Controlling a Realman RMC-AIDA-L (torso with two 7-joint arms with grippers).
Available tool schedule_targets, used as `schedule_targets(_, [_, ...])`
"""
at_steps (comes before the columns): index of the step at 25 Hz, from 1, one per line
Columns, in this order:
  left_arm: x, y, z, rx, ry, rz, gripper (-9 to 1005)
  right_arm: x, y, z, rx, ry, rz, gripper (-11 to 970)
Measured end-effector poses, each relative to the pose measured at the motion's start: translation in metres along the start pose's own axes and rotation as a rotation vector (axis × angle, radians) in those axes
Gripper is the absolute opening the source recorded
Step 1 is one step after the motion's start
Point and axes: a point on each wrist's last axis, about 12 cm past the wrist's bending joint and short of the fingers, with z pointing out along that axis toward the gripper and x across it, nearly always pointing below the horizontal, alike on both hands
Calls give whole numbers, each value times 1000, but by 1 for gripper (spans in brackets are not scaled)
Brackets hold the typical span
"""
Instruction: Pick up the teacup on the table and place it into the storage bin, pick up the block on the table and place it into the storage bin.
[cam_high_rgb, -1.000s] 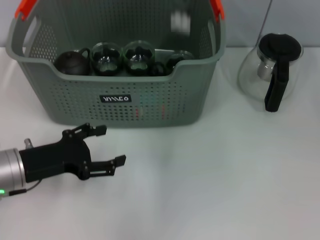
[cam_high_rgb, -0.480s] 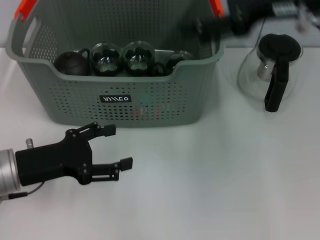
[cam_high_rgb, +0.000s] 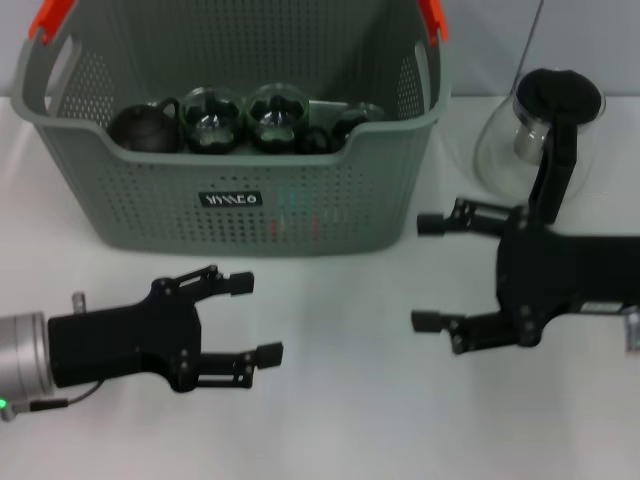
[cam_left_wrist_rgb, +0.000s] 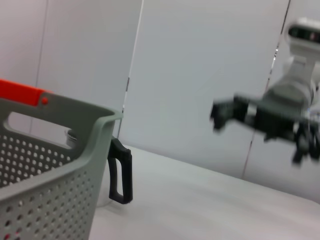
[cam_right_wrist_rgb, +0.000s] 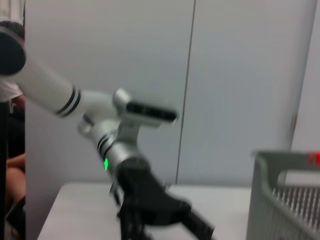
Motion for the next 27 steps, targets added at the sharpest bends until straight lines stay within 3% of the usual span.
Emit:
schedule_targets(3, [1, 2, 4, -2, 14, -4, 951, 20, 4, 11, -13, 66, 21, 944])
schedule_targets(8, [8, 7, 16, -16, 62, -22, 951, 37, -2, 34, -35, 186, 93, 943])
schedule_targets(14, [12, 10, 24, -17, 104, -28, 951, 40, -13, 45, -42, 285, 130, 944])
schedule_targets(27, [12, 10, 24, -21, 103, -31, 951, 42, -15, 46, -23, 301, 130, 938])
